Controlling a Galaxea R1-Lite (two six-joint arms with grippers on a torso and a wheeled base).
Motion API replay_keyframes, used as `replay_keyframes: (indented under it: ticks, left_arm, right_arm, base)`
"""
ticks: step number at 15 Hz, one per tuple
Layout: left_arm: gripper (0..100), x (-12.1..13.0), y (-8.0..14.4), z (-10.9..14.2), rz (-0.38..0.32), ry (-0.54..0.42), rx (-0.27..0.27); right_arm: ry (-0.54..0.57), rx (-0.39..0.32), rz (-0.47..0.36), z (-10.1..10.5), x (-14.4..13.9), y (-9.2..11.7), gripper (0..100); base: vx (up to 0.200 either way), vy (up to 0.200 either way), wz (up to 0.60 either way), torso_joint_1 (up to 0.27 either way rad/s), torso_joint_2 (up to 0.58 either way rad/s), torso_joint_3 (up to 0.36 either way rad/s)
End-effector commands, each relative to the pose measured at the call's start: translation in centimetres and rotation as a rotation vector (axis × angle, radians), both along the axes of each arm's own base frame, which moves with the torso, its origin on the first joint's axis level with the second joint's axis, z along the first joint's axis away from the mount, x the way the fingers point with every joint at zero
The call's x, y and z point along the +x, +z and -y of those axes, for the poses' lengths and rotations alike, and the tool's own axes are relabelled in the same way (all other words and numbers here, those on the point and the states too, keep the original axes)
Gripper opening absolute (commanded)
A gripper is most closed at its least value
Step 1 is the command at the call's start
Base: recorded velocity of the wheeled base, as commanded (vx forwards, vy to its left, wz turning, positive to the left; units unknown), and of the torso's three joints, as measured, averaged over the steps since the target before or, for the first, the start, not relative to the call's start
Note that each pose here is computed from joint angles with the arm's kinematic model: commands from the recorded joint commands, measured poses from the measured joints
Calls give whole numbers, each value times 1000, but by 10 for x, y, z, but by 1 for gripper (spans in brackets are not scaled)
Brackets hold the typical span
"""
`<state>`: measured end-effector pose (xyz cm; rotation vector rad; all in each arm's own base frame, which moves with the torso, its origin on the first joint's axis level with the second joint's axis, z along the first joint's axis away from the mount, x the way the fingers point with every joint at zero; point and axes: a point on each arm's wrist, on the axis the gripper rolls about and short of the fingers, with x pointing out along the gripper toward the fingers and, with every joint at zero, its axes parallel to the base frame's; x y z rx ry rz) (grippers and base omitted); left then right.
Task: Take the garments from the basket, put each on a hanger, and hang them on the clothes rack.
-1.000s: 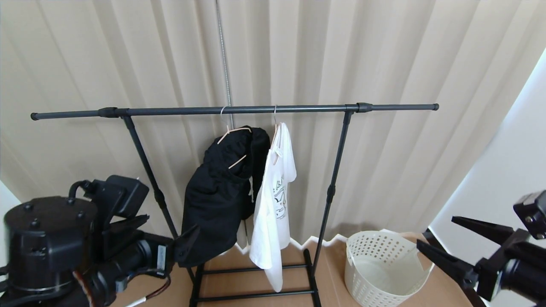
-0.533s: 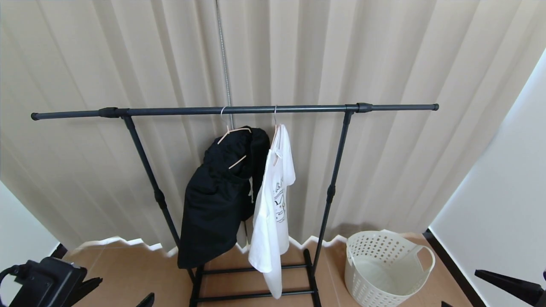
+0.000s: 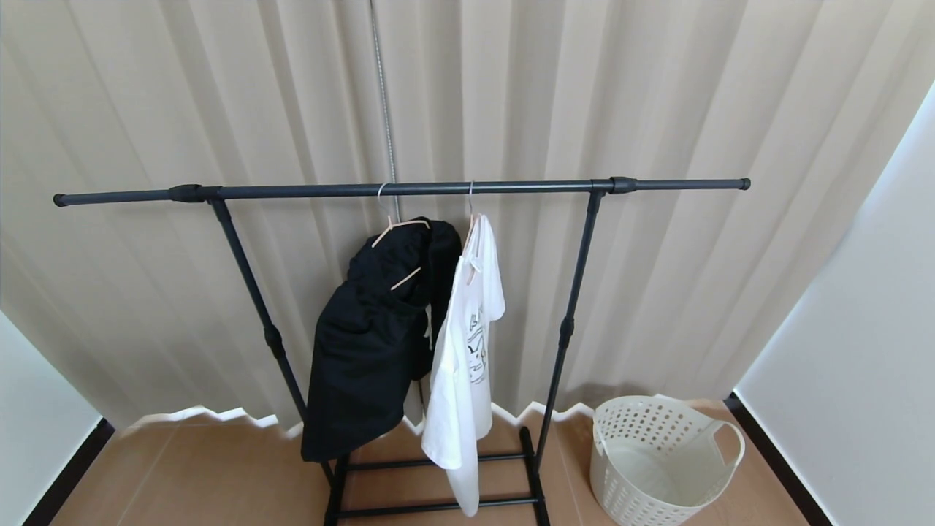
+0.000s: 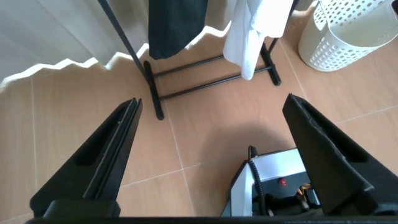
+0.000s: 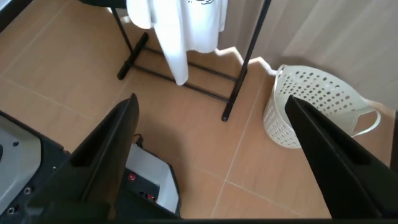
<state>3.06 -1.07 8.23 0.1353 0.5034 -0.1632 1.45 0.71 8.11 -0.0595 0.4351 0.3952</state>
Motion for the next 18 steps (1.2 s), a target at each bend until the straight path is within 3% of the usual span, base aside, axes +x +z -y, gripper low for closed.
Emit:
replay_keyframes:
  ticks: [1,2,4,5,6,9,11,12,14,16,18]
  left_arm:
    - [100,-10,0,-10,96,129,-10]
    - [100,-10,0,-11,99,151,-2]
    - [100,-18,2,-17,177,341,36]
    - [100,-21,2,-18,201,375,35]
    - [100,-28,2,-20,276,446,28]
    - [100,-46,0,-22,474,513,-32]
    - [100,-52,-1,-20,541,573,-46]
    - [100,-55,-2,-19,578,538,-66]
    - [100,-54,-2,-17,568,442,-97]
    - [100,-53,-5,-12,518,211,-157]
    - [100,-53,-6,-12,515,202,-158]
  right_arm:
    - [-47,8,61,2,-5,0,100]
    - [-61,5,63,2,-5,0,100]
    - [-151,1,99,3,-7,1,100]
    - [-163,2,106,3,-8,1,100]
    - [-180,3,118,4,-9,1,100]
    - [-218,6,158,4,-12,1,100]
    - [-255,5,175,4,-13,1,100]
    - [-280,4,183,4,-14,1,100]
    - [-321,3,218,4,-17,1,100]
    - [-352,2,279,3,-21,1,100]
    - [-373,1,374,2,-29,-1,100]
  base:
    - [0,0,0,0,0,0]
    - [0,0,0,0,0,0]
    - [0,0,0,0,0,0]
    - [0,0,0,0,0,0]
    - [0,0,0,0,0,0]
    - [0,0,0,0,0,0]
    - [0,0,0,0,0,0]
    - [0,0,0,0,0,0]
    - [0,0,0,0,0,0]
    - [0,0,0,0,0,0]
    - [0,0,0,0,0,0]
